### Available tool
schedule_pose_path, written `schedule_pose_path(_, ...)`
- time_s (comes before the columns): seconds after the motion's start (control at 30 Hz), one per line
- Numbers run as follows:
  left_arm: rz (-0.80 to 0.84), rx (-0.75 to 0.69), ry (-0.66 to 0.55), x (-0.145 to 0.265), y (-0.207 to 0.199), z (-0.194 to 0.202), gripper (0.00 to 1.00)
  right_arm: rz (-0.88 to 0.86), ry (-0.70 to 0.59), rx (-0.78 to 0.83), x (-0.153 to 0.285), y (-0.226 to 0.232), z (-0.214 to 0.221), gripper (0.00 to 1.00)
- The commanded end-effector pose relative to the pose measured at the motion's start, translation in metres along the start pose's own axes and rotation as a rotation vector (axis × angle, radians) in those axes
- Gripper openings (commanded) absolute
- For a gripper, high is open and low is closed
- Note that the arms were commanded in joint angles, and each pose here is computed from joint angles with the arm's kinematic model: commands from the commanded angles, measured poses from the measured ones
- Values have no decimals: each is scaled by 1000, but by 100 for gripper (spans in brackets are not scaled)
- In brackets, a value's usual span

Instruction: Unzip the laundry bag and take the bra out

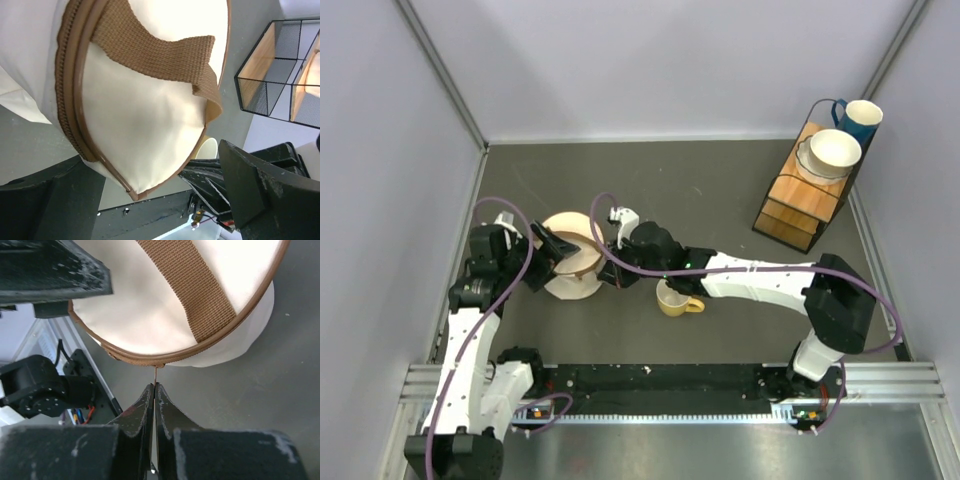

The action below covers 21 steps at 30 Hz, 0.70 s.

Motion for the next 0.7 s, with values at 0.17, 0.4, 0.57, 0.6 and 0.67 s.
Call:
schedule_pose_path(0.17,67,-54,32,-11,-18,-20,91,-67,-107,-65,12,38,-43,0)
schedule_pose_path(0.4,55,-35,46,-23,-8,-15,5,14,-104,-56,13,7,-44,0)
schedule_pose_path(0.57,149,-56,94,-29,-19,-14,0,149,-101,-93,28,-44,-45,0)
schedule_pose_path(0.6,154,-58,96,-31,-20,-15,0,157,-118,-88,34,-46,-49,0)
schedule_pose_path(0.67,154,-64,101,-34,-21,-18,0,199,-136,-82,43,-61,-49,0)
Point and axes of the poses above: each gripper's point midway between its finger pads, its own x axis back along the fingers, its own y axis along the line the jaws close on, z = x × y, the point moved 2 cm from there along x, back along the fingers, and after that the axes turned 12 degrees about -x, right-handed, at the moved point
